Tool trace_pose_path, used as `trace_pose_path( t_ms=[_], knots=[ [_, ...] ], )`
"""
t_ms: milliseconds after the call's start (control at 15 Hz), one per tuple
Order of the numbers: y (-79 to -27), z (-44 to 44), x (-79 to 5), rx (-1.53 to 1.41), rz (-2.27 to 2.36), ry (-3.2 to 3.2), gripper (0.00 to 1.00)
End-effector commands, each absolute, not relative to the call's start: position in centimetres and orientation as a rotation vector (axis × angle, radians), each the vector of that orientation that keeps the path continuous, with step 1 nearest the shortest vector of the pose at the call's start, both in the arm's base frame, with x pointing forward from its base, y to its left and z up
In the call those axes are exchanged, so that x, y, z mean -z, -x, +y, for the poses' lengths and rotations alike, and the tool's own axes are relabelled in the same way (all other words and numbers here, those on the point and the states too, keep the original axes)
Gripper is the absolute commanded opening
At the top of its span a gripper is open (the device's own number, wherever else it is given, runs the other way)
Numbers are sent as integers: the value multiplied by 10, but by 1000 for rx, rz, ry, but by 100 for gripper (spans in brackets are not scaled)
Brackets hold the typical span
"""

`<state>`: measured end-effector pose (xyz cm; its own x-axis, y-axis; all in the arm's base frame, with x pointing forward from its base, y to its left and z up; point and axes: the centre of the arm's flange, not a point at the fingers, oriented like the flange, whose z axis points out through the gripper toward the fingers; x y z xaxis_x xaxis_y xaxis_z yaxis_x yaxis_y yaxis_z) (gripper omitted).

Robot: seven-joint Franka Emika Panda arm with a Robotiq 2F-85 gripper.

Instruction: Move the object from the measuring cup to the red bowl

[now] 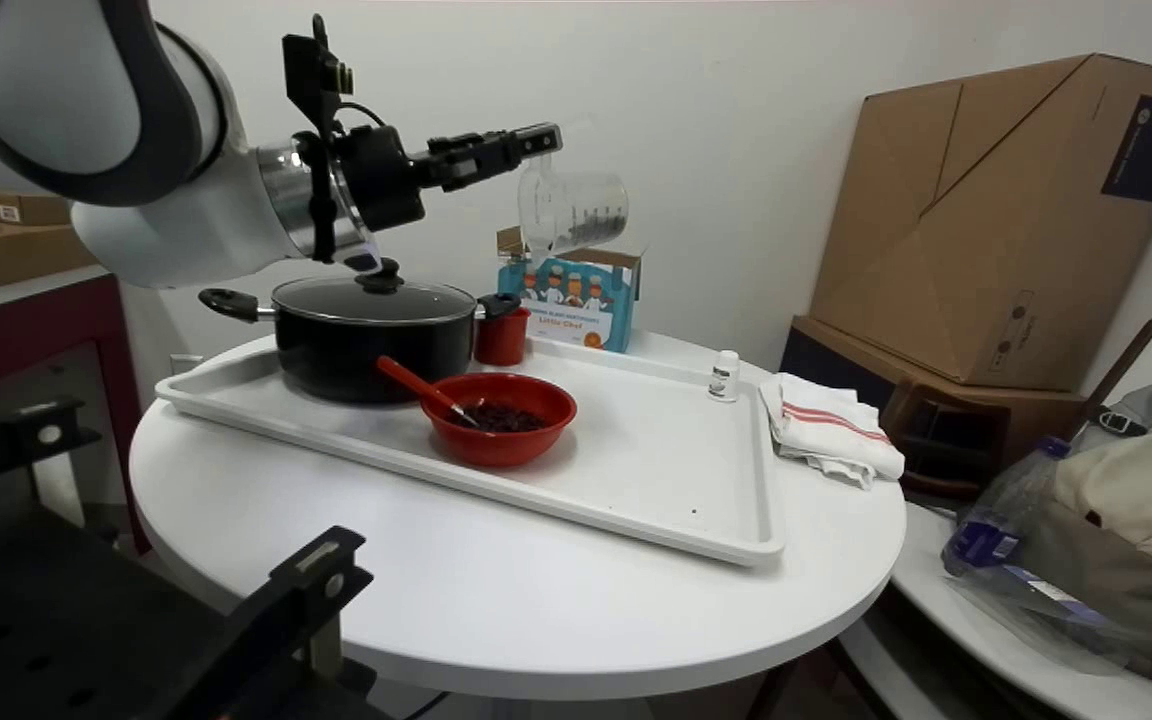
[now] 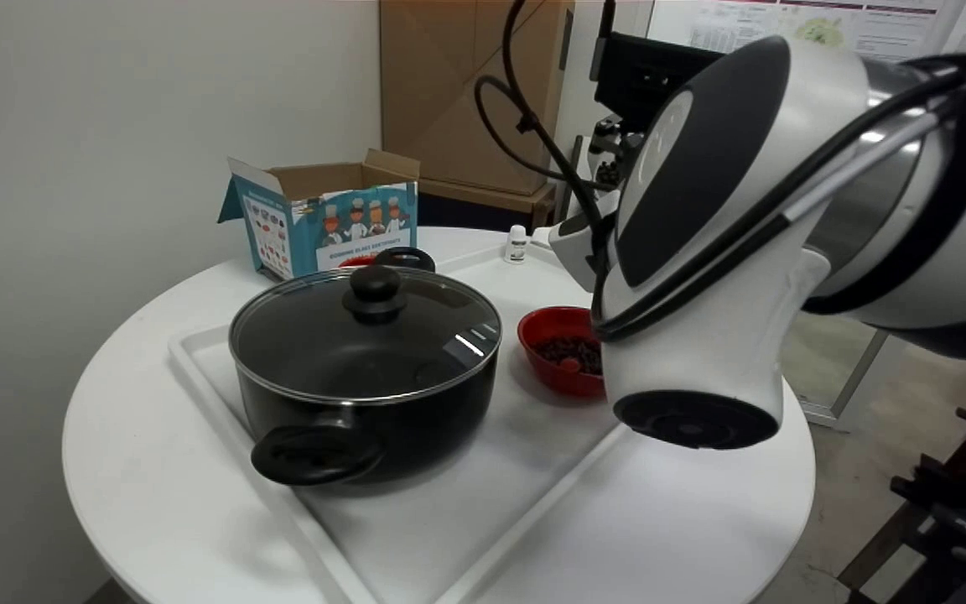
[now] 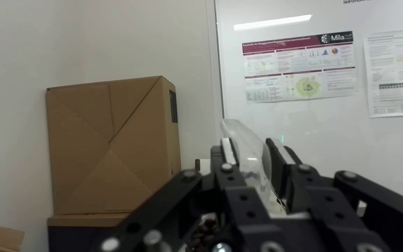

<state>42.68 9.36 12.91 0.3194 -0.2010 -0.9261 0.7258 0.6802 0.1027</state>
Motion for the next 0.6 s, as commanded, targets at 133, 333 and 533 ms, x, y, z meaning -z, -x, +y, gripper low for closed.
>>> trace_pose_path(
  t_ms=[133, 333, 533],
  knots=[
    [-420, 87, -122, 598, 1014, -498, 13],
    [-419, 85, -119, 590, 998, -479, 13],
    [-418, 83, -116, 574, 980, -447, 13]
  ],
)
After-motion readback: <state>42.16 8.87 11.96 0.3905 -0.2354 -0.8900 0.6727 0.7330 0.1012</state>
